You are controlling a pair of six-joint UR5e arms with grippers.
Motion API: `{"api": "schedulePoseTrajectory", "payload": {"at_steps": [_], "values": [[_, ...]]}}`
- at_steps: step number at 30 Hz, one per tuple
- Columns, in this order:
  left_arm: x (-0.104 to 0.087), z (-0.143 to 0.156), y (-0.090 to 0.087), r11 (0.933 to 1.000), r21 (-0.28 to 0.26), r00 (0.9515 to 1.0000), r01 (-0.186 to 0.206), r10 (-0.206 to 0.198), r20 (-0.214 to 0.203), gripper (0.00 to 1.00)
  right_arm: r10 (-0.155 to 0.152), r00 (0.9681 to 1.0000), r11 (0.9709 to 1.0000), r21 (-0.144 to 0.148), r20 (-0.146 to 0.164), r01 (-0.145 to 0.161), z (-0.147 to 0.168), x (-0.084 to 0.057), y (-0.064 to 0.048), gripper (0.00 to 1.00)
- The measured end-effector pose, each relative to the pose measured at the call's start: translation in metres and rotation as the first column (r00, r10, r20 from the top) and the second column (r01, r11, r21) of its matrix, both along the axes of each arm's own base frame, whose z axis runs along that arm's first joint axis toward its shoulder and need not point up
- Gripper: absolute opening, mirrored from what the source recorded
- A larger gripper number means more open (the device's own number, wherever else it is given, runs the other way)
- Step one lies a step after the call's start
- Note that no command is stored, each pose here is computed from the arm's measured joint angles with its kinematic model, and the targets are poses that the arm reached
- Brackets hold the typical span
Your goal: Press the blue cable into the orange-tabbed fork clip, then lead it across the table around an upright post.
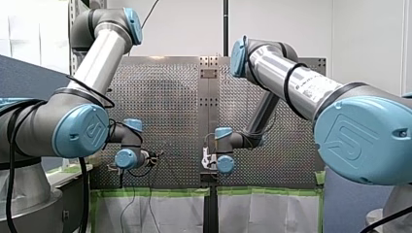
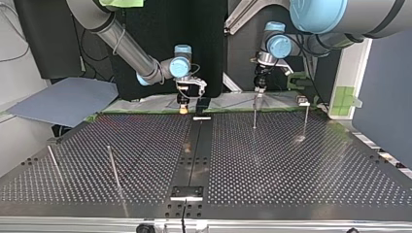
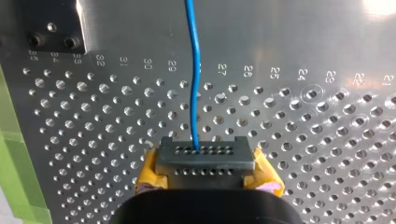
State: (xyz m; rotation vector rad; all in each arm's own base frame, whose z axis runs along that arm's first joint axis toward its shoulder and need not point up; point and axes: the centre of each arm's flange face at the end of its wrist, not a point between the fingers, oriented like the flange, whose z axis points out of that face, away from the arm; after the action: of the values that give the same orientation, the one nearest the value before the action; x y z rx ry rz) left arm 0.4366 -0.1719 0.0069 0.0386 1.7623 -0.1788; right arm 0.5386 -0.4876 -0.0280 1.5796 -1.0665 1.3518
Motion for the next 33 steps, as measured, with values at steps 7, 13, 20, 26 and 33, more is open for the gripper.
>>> {"api": "schedulePoseTrajectory", "payload": {"at_steps": [7,13,20,26,33], "values": [[-0.002,0.000,-0.003,0.9999,0.013,0.9999,0.011,-0.011,-0.002,1.00,0.000,1.0000,1.0000,0.000,0.000,0.000,-0.001,0.000,0.000,0.00],[-0.005,0.000,-0.013,0.9993,0.016,0.9995,0.033,-0.033,0.002,1.00,0.000,1.0000,1.0000,0.001,-0.001,0.000,-0.001,0.000,0.000,0.00],[-0.007,0.001,-0.025,0.9990,0.021,0.9992,0.039,-0.039,0.010,1.00,0.001,1.0000,1.0000,0.001,-0.001,-0.001,-0.001,0.001,0.001,0.00],[-0.006,0.004,-0.034,0.9994,0.019,0.9992,0.028,-0.029,0.028,1.00,0.003,1.0000,1.0000,0.002,-0.001,-0.003,-0.002,0.001,0.002,0.00],[0.003,0.011,-0.047,0.9999,0.009,0.9982,0.010,-0.010,0.059,1.00,0.004,1.0000,1.0000,0.002,-0.002,-0.004,-0.003,0.002,0.003,0.00]]}}
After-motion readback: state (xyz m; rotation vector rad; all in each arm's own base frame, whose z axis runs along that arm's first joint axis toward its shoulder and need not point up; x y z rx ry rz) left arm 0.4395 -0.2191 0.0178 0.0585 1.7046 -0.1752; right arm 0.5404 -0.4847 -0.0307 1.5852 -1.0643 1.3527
